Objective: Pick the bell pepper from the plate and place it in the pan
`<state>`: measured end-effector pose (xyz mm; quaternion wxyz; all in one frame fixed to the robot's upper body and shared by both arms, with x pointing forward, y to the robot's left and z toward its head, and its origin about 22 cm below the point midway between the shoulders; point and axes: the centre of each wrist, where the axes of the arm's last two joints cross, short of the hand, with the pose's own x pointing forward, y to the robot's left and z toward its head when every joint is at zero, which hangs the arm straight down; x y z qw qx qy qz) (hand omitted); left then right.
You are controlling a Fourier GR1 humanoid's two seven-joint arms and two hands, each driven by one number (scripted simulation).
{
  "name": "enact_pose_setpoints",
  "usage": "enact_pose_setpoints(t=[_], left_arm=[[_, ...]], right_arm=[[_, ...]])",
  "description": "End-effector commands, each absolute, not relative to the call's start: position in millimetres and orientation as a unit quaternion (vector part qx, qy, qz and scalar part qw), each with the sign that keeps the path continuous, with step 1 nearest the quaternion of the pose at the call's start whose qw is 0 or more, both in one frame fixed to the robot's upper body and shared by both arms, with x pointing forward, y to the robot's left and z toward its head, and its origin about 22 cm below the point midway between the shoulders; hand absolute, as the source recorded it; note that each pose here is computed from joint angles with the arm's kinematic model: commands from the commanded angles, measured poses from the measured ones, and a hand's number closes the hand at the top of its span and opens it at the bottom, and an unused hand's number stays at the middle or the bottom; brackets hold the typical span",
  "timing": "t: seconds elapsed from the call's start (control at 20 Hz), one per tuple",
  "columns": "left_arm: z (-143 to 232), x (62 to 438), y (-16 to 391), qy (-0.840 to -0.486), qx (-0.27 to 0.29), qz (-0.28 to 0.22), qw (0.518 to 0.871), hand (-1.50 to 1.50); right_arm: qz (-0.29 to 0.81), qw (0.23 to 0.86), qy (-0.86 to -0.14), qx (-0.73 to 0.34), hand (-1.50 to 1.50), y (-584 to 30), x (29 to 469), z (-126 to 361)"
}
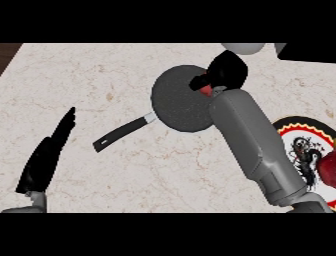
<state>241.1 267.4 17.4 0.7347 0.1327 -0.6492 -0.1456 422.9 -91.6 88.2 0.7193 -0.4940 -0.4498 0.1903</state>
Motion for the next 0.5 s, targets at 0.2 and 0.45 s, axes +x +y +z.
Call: enact_pose_setpoints(t=[0.2,0.45], left_arm=[[23.4,253.9,255.2,-0.658,0.123,-0.153,0.727,0.00],[23.5,250.9,265.4,-0.656,0.125,-0.162,0.726,0.00]], right_arm=[[0.021,0.820,-0.445,-0.359,-1.50,-114.3,433.3,75.3],[-0.047,0.747,-0.538,-0.387,-1.50,-114.2,431.3,67.7]])
